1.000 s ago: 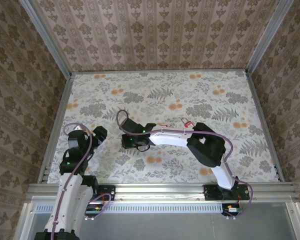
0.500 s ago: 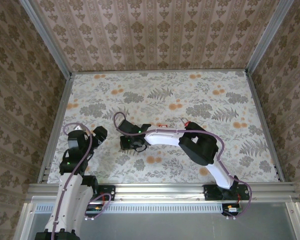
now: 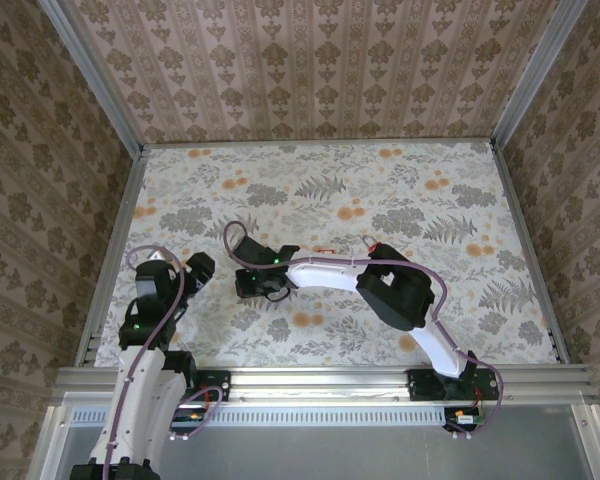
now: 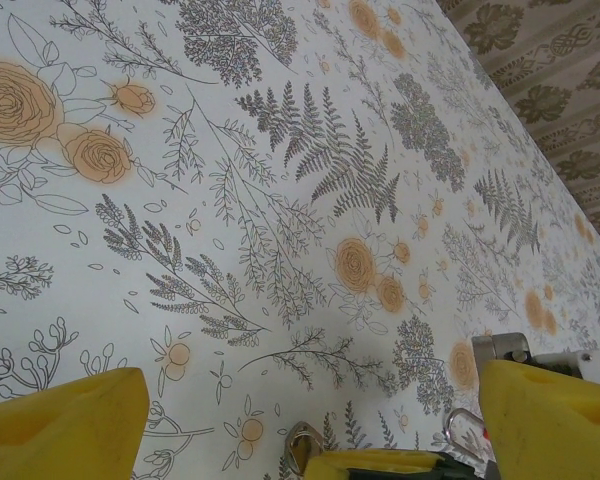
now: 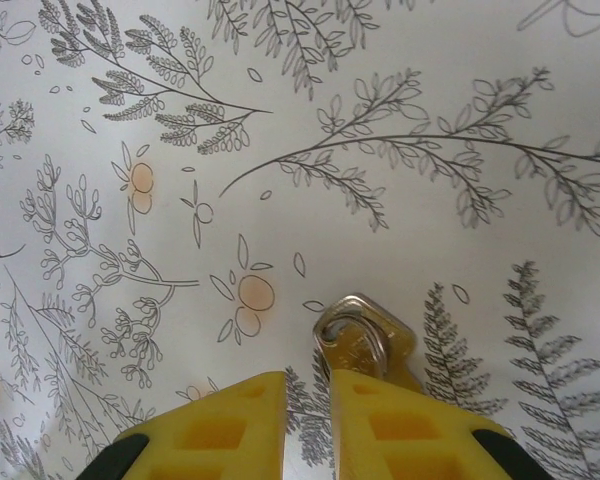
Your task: Unlock with the key
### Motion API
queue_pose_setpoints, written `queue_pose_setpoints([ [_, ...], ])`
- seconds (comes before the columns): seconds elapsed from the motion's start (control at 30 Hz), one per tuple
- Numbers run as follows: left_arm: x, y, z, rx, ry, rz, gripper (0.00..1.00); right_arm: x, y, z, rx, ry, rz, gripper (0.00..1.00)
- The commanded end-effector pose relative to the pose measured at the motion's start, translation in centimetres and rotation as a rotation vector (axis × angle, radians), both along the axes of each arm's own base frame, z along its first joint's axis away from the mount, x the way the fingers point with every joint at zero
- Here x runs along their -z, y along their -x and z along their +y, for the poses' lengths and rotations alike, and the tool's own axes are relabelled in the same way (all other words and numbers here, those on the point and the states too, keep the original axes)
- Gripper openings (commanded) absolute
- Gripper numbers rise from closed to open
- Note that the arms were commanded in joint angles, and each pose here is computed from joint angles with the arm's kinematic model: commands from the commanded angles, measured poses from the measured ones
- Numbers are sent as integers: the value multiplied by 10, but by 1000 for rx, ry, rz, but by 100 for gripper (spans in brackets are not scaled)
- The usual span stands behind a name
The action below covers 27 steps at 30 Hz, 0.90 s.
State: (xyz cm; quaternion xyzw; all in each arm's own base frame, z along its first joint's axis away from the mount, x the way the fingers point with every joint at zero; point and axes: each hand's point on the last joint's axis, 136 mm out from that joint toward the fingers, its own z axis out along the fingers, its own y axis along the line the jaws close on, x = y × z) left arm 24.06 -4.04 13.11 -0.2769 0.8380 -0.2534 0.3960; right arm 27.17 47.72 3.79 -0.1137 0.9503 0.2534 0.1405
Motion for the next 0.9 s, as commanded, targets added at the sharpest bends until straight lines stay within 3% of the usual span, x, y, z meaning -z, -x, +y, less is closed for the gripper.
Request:
queue_pose_setpoints([
  [0.0,1,2,-1,15,-1,4,86,9,6,-1,-25,37,22,20],
  [0.2,1,2,-1,16,3,1,86,-8,0,-10,-14,50,-40,19],
  [0.87,0,-1,-4,24,21,-6,86,-3,-7,-27,-10,110,-61,21],
])
